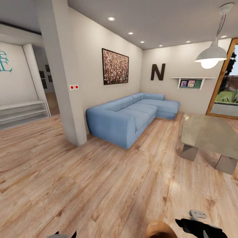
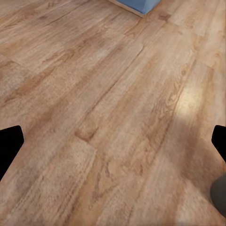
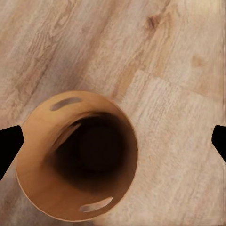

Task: Put the three can of soda from the living room inside the tash can in the kitchen.

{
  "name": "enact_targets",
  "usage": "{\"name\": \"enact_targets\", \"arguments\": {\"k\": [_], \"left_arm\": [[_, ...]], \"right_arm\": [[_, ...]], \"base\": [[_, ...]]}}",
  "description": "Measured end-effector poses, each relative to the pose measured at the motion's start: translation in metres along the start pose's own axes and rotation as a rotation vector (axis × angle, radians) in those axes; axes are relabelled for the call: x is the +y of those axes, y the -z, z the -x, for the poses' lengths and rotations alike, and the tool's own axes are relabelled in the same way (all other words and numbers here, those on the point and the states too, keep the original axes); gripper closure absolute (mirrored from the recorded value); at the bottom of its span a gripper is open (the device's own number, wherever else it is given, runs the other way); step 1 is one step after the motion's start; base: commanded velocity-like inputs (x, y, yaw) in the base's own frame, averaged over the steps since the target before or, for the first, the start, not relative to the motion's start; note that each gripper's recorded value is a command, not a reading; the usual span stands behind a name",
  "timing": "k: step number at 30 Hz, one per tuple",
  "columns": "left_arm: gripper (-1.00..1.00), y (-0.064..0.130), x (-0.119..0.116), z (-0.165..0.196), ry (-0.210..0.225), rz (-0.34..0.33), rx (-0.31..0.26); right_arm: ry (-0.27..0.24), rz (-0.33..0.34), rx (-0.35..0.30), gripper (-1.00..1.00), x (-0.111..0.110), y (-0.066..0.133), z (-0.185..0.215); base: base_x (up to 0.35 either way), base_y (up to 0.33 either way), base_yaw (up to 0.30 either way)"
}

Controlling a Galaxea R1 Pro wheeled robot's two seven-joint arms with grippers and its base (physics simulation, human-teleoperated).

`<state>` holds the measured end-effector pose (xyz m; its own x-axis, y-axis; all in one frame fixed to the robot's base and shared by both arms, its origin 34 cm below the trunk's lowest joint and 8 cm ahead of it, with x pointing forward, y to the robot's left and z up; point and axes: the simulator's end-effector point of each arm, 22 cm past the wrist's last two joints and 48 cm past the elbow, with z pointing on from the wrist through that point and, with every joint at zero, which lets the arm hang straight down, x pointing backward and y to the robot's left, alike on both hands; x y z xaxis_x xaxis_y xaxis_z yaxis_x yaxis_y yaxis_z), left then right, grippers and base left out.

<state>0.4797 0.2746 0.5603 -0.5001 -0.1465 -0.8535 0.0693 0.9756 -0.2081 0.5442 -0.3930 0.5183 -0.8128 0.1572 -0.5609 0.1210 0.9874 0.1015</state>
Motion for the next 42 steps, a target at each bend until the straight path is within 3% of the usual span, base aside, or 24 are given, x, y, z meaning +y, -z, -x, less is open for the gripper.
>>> {"name": "enact_targets", "arguments": {"k": [12,42], "left_arm": [[-1.00,-0.009,0.004,-0.022,-0.001,-0.001,0.000],[-1.00,-0.029,0.016,-0.080,-0.001,-0.002,-0.001]], "right_arm": [[-0.032,-0.029,-0.013,-1.00,-0.025,-0.013,-0.011],[-0.026,-0.025,-0.043,-1.00,-0.030,-0.058,-0.049]], "base": [[0.000,0.000,0.000],[0.000,0.000,0.000]]}}
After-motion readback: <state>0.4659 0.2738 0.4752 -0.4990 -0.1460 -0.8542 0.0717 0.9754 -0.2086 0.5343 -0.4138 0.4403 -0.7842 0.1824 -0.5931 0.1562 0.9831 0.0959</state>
